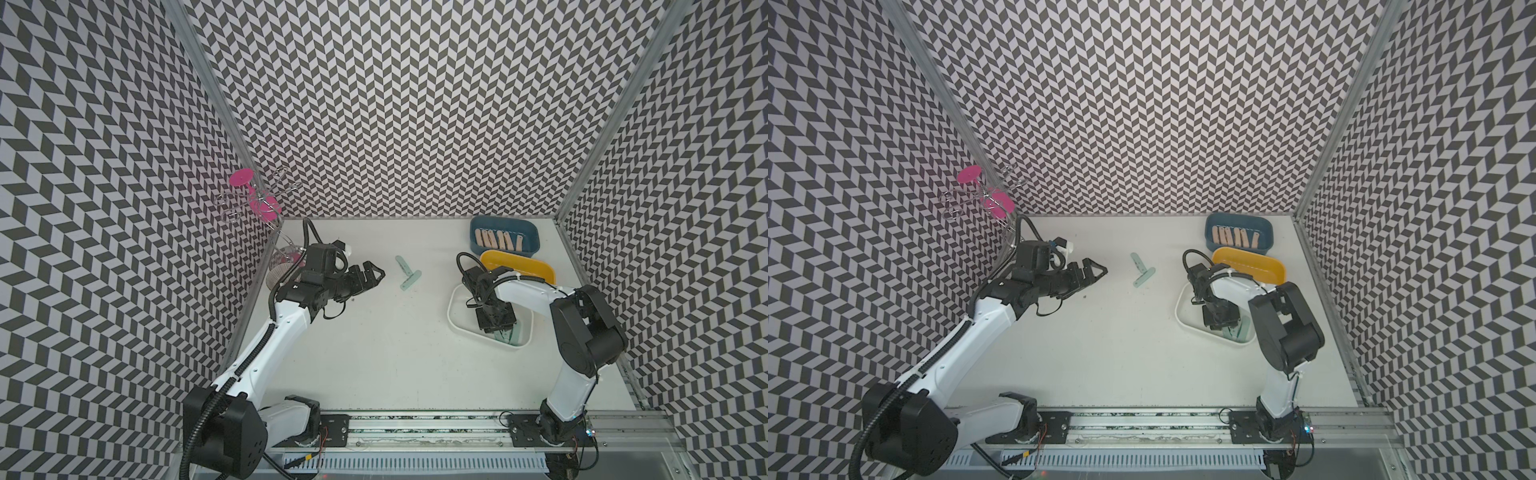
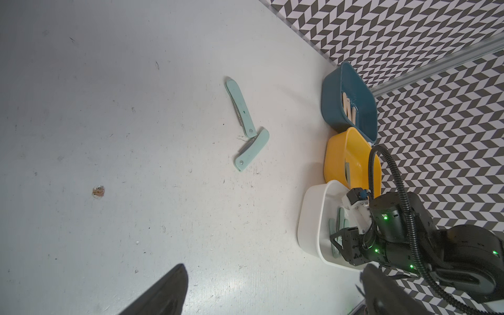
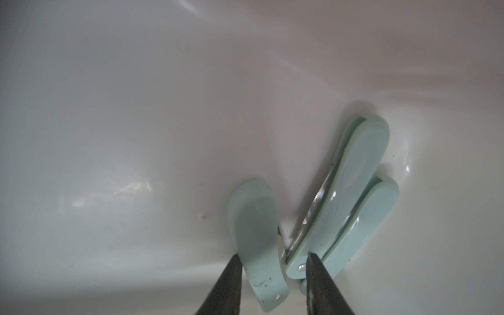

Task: Place the fruit knives into the storage box by color
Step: Adjust the fruit knife in the storage box.

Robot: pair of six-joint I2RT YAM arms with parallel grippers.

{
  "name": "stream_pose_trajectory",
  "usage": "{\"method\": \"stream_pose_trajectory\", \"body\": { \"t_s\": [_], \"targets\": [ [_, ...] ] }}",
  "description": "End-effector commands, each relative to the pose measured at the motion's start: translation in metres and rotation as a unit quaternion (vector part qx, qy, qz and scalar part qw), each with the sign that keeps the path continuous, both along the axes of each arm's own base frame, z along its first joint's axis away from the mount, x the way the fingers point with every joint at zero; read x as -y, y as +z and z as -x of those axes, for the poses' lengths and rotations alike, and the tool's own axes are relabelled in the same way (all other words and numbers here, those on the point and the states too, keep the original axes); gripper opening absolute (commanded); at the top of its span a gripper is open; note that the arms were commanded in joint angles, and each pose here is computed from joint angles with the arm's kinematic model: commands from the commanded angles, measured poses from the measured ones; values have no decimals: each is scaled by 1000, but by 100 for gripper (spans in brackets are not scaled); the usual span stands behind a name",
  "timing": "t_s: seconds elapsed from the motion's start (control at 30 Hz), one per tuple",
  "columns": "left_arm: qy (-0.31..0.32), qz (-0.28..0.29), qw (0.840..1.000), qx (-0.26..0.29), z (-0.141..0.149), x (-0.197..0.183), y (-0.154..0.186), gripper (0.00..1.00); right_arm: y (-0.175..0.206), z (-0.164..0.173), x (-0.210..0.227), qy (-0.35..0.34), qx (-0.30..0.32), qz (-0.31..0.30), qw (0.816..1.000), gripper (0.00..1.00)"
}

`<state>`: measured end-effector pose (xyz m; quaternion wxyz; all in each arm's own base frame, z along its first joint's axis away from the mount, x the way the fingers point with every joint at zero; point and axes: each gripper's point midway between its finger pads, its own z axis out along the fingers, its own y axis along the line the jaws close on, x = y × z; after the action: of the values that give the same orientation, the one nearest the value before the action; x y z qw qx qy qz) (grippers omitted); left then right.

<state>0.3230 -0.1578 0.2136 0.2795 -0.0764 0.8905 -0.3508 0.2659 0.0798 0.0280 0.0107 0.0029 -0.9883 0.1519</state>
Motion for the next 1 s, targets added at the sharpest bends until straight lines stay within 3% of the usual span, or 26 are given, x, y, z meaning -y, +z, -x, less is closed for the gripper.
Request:
{"method": "stream_pose_trajectory", "body": {
  "t_s": [0.0, 0.23, 0.5, 0.97],
  "targets": [
    [-4, 4, 1000, 17, -5, 0, 10, 100, 17, -21, -10, -16, 50, -29, 998, 37],
    [-2, 7, 1000, 15, -4, 0, 9, 100, 47, -43, -42, -8, 83, -104, 991, 37],
    [-2, 11, 1000, 14, -3, 2, 10, 100, 28, -44, -73, 31, 59, -141, 988, 32],
    [-1, 15, 1000, 10, -1, 2, 8, 100, 9, 35, -116, 135, -23, -192, 972, 29]
  ]
}}
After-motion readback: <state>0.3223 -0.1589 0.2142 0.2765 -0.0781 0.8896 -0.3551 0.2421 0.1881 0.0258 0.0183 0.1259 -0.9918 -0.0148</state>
